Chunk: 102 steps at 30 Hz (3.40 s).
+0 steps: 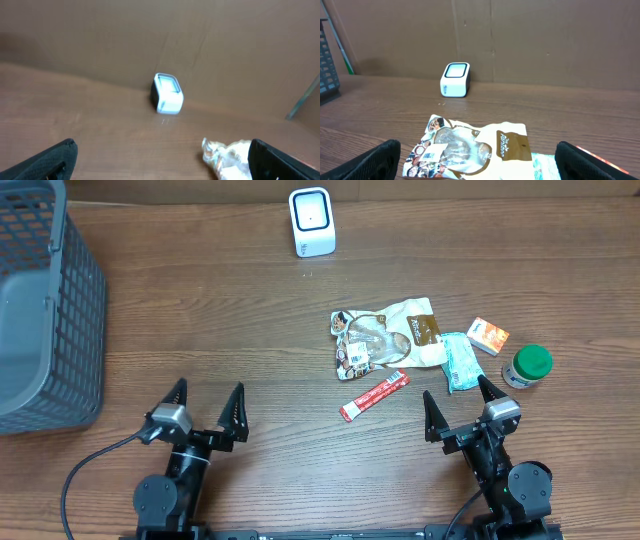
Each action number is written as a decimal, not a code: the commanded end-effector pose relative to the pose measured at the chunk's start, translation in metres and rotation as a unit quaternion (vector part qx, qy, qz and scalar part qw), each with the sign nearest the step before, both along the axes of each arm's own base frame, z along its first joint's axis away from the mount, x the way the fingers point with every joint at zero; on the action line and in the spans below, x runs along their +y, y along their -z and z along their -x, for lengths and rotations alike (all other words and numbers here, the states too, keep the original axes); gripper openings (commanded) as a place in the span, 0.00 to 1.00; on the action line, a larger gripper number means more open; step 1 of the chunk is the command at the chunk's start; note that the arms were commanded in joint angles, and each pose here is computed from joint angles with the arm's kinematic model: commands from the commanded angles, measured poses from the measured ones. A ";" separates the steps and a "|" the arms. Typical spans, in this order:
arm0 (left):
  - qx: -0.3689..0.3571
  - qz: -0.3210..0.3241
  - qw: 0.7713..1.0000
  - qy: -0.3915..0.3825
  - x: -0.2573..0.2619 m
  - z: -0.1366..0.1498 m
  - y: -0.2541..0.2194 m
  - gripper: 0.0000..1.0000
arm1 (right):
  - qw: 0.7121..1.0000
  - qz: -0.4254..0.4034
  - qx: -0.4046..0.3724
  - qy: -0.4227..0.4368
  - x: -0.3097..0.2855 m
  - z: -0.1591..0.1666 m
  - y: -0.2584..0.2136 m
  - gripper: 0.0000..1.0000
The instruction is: Scan the item barcode
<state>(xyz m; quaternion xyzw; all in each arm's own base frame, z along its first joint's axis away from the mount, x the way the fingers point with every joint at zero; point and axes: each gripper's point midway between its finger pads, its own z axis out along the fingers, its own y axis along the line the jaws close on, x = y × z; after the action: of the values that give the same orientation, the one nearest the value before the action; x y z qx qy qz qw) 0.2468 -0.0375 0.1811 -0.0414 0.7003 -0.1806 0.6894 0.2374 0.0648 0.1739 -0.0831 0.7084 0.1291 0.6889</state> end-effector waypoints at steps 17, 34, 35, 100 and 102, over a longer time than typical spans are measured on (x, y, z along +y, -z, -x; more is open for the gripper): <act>0.017 -0.129 0.991 -0.014 0.007 0.003 0.022 1.00 | 1.000 0.002 -0.001 0.001 0.000 0.000 0.002 1.00; 0.017 -0.129 0.991 -0.014 0.007 0.003 0.022 1.00 | 1.000 0.002 -0.001 0.001 0.000 0.000 0.002 1.00; 0.017 -0.129 0.991 -0.014 0.007 0.003 0.022 1.00 | 1.000 0.002 -0.001 0.001 0.000 0.000 0.002 1.00; 0.017 -0.129 0.991 -0.014 0.007 0.003 0.022 1.00 | 1.000 0.000 -0.002 0.021 -0.010 -0.003 0.002 1.00; 0.017 -0.129 0.991 -0.014 0.007 0.003 0.022 1.00 | 1.000 0.000 -0.002 0.021 -0.010 -0.003 0.002 1.00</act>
<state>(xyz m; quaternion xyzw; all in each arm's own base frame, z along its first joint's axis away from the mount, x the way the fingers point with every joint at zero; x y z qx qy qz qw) 0.2437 -0.0356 0.1584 0.0376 0.7309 -0.0920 0.6752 0.2400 0.0542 0.1742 -0.0676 0.7097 0.1143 0.6919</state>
